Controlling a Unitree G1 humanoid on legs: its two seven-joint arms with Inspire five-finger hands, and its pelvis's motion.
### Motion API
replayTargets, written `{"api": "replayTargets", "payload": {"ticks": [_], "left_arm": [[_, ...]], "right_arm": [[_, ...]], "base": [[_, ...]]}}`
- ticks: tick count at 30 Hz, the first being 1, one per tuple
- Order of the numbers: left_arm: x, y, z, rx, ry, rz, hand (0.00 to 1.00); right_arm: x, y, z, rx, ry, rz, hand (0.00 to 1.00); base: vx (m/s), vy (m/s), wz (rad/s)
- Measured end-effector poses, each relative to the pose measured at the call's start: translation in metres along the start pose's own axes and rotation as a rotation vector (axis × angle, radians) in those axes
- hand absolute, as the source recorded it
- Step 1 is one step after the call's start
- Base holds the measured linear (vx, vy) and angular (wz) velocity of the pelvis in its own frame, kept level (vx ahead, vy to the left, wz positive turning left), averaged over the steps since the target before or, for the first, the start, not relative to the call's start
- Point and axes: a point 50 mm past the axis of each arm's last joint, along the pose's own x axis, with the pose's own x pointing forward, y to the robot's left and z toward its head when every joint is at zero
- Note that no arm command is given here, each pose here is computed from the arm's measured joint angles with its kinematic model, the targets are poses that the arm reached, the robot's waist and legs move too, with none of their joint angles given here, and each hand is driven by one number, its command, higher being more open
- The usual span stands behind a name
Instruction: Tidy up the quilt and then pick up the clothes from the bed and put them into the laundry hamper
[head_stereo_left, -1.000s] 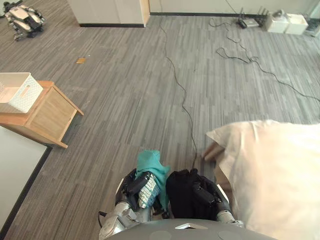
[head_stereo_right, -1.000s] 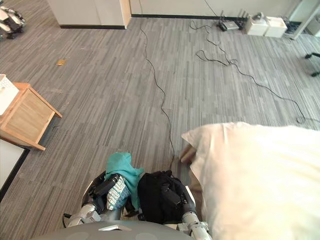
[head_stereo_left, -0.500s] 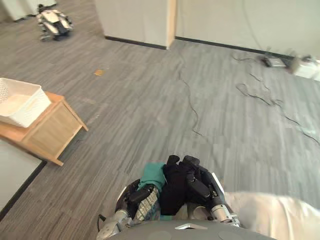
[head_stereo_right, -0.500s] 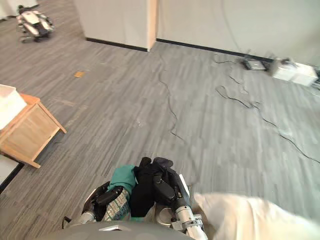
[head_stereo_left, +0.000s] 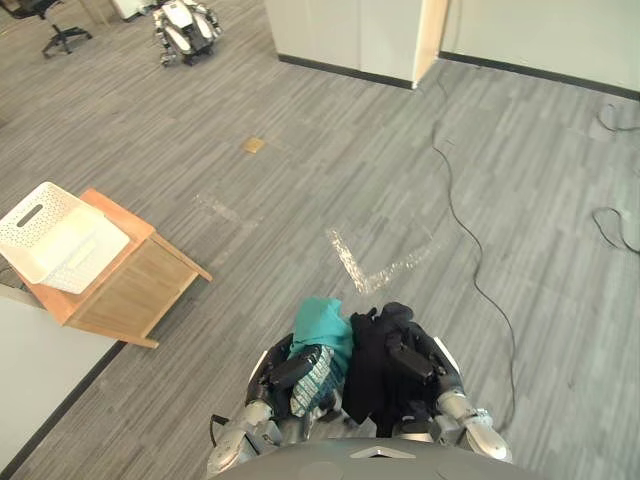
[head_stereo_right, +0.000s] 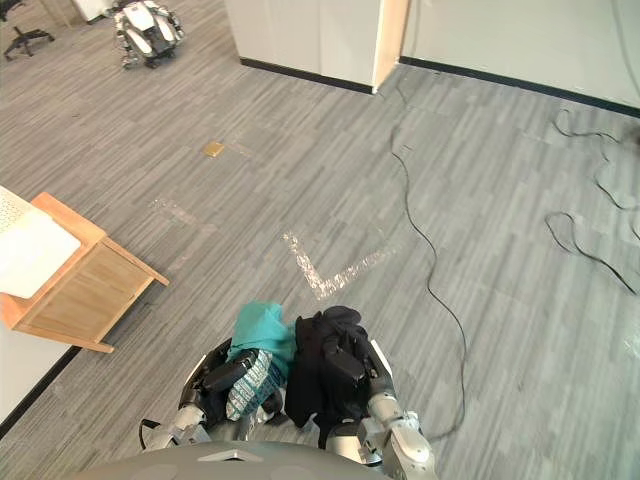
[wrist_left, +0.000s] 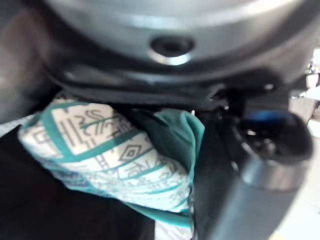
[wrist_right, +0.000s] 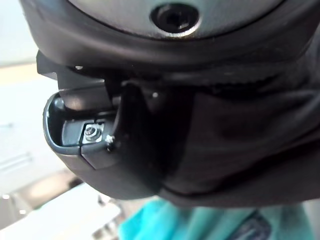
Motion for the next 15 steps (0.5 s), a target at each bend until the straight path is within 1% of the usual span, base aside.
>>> {"api": "replayTargets", "payload": {"ticks": [1,3,5,8,11,12,14,15], "left_arm": [[0.0,0.0,-0.002,-0.011,0.012,0.0,0.0],[0.0,0.007,-0.001,0.007,0.054,0.008,0.0],[0.001,0.005,-0.008,-0.039,0.073,0.042,0.0],[0.0,0.013,-0.006,-0.035,0.086,0.105,0.0],[-0.002,0.013,-0.011,0.017,0.122,0.137,0.0],[-0.001,0.011,-0.011,0.04,0.134,0.136,0.0],[0.003,0.009,-0.007,0.135,0.146,0.122,0.0],[0.004,0.008,-0.006,0.149,0.15,0.117,0.0]], "right_arm": [[-0.004,-0.001,-0.005,0.004,0.02,-0.009,0.0],[-0.005,-0.007,-0.025,0.012,0.132,-0.049,0.0],[-0.005,-0.016,-0.029,-0.023,0.172,-0.083,0.0],[0.0,-0.006,-0.029,-0.026,0.167,-0.041,0.0],[0.002,0.002,-0.022,-0.031,0.122,-0.01,0.0],[0.001,0.004,-0.019,-0.034,0.103,-0.002,0.0],[0.0,0.009,-0.012,0.004,0.037,-0.019,0.0],[-0.001,0.009,-0.012,0.027,0.023,-0.035,0.0]], "base": [[0.61,-0.127,0.74],[0.67,-0.124,0.79],[0.75,-0.022,0.69],[0.68,-0.003,0.7],[0.45,-0.112,0.82],[0.4,-0.171,1.34],[0.4,-0.232,2.03],[0.4,-0.312,2.39]]}}
